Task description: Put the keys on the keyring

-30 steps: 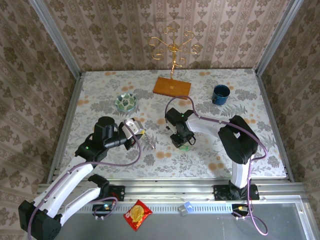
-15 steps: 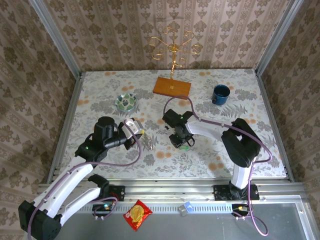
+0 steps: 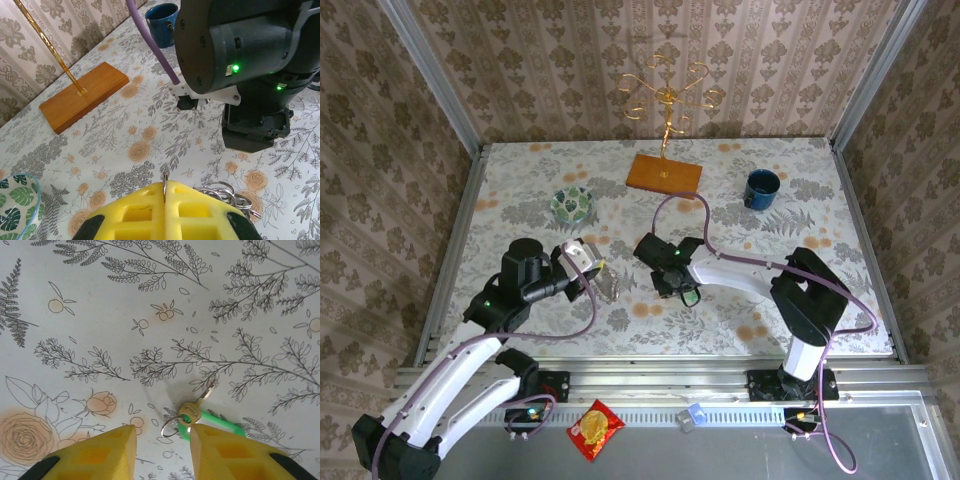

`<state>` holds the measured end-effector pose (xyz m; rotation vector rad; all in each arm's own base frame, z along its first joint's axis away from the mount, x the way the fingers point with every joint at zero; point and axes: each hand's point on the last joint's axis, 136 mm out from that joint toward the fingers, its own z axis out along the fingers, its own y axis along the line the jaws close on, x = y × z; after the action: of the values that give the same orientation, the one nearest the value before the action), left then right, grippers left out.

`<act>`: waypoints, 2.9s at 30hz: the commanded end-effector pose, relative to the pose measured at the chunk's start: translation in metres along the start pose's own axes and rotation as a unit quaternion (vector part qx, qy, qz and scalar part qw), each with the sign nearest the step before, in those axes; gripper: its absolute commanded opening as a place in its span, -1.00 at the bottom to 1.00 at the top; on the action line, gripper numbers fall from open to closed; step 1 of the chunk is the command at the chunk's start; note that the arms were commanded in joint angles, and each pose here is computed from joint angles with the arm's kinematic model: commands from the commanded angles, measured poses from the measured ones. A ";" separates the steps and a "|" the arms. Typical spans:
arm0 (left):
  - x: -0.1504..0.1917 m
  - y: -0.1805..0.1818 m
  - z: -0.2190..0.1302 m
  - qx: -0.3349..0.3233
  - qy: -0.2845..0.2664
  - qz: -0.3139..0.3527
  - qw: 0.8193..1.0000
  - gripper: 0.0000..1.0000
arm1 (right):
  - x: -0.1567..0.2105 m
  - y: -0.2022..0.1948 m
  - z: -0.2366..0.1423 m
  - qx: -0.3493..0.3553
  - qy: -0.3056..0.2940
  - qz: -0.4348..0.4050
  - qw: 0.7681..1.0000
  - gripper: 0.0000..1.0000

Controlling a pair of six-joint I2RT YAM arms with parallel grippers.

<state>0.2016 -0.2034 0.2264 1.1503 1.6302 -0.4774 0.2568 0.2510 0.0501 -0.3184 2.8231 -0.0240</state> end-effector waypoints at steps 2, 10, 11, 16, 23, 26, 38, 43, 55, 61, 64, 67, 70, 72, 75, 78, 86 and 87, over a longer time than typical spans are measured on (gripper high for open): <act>-0.003 -0.001 -0.004 -0.003 -0.006 0.003 1.000 -1.00 | 0.008 -0.007 0.013 0.043 0.016 0.046 0.998 -0.36; -0.002 0.000 -0.003 -0.004 -0.005 0.003 1.000 -1.00 | 0.014 -0.007 0.020 0.057 0.027 0.042 0.997 -0.33; -0.002 0.000 -0.003 -0.004 -0.005 0.003 1.000 -1.00 | 0.015 -0.007 0.021 0.060 0.029 0.042 0.997 -0.34; -0.002 0.000 -0.002 -0.004 -0.005 0.004 1.000 -1.00 | 0.016 -0.010 0.022 0.074 0.034 0.036 0.996 -0.41; -0.002 0.000 -0.002 -0.004 -0.004 0.005 1.000 -1.00 | 0.014 -0.013 0.019 0.085 0.029 0.032 0.995 -0.58; -0.002 0.000 -0.002 -0.004 -0.005 0.006 1.000 -1.00 | 0.014 -0.012 0.017 0.086 0.026 0.030 0.995 -0.65; -0.003 0.001 -0.002 -0.005 -0.005 0.007 1.000 -1.00 | 0.013 -0.015 0.013 0.098 0.022 0.023 0.995 -0.76; -0.003 0.001 -0.002 -0.004 -0.004 0.007 1.000 -1.00 | 0.015 -0.018 0.014 0.104 0.024 0.020 0.994 -0.72; -0.003 0.001 -0.001 -0.004 -0.003 0.008 1.000 -1.00 | 0.018 -0.017 0.016 0.104 0.034 0.016 0.994 -0.68; -0.003 0.000 -0.001 -0.003 -0.002 0.007 1.000 -1.00 | 0.020 -0.017 0.018 0.106 0.040 0.015 0.994 -0.71; -0.003 0.001 -0.002 -0.004 -0.003 0.008 1.000 -1.00 | 0.021 -0.017 0.019 0.106 0.042 0.014 0.993 -0.73; -0.004 0.001 -0.002 -0.003 -0.003 0.009 1.000 -1.00 | 0.021 -0.017 0.019 0.107 0.042 0.014 0.993 -0.75; -0.003 0.001 -0.001 -0.004 -0.003 0.009 1.000 -1.00 | 0.021 -0.017 0.019 0.106 0.042 0.014 0.993 -0.76; -0.003 0.001 -0.001 -0.003 -0.002 0.009 1.000 -1.00 | 0.020 -0.017 0.019 0.106 0.041 0.014 0.993 -0.77; -0.003 0.000 -0.002 -0.003 -0.002 0.009 1.000 -1.00 | 0.021 -0.017 0.018 0.105 0.042 0.013 0.993 -0.79; -0.003 0.001 -0.002 -0.004 -0.002 0.009 1.000 -1.00 | 0.019 -0.016 0.017 0.103 0.040 0.014 0.994 -0.83; -0.003 0.000 -0.002 -0.003 0.000 0.010 1.000 -1.00 | 0.007 -0.012 0.000 0.074 0.004 0.015 0.997 -1.00; -0.003 0.000 -0.002 -0.002 -0.001 0.010 1.000 -1.00 | 0.005 -0.011 -0.004 0.068 -0.004 0.014 0.998 -1.00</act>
<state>0.2032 -0.2016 0.2260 1.1433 1.6362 -0.4621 0.2480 0.2339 0.0303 -0.2487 2.8673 -0.2699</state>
